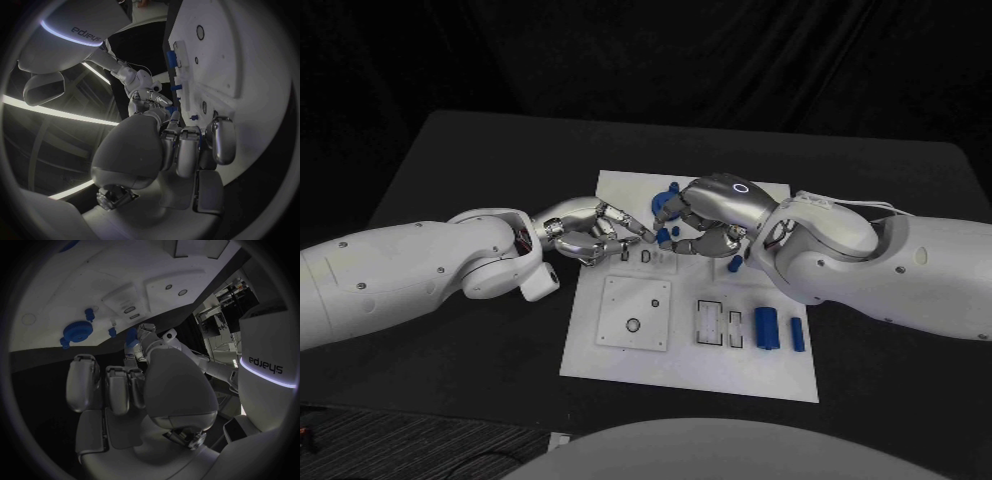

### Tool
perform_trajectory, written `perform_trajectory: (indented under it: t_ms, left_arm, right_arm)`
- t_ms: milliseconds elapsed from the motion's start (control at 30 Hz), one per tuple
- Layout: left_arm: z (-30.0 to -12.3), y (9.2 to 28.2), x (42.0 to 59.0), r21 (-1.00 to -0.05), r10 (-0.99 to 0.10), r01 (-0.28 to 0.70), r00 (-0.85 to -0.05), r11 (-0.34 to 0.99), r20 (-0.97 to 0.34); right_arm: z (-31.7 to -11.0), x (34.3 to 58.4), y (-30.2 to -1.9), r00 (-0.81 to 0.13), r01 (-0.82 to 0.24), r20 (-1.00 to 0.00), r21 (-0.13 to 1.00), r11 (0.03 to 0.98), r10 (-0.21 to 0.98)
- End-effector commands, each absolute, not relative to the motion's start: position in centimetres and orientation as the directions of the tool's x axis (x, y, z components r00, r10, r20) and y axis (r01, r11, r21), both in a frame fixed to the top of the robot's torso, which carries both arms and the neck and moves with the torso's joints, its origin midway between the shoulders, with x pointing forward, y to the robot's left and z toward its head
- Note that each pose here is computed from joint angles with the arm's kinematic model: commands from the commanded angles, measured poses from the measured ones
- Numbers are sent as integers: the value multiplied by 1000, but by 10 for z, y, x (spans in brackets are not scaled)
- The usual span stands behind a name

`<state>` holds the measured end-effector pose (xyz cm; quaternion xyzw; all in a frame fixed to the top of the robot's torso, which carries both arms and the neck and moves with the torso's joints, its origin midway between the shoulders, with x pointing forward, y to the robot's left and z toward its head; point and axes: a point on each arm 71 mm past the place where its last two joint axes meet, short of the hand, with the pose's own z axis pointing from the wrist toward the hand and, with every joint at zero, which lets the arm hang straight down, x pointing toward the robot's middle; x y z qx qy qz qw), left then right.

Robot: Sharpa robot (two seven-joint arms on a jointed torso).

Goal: Assemble the parts on the task board

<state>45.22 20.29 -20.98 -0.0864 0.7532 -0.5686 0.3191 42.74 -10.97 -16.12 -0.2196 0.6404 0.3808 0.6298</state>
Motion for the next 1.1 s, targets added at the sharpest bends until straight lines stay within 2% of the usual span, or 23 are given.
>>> perform_trajectory:
  t_ms: [33, 1100]
  left_arm:
    - [-210, 201, 451, -916, -483, 232, -792, 329, -374]
    - [-212, 197, 454, -916, -470, 227, -802, 332, -369]
  right_arm:
    - [-162, 427, -109, -115, -758, -975, 210, 618, 191]
    - [-162, 428, -108, -114, -757, -975, 210, 619, 193]
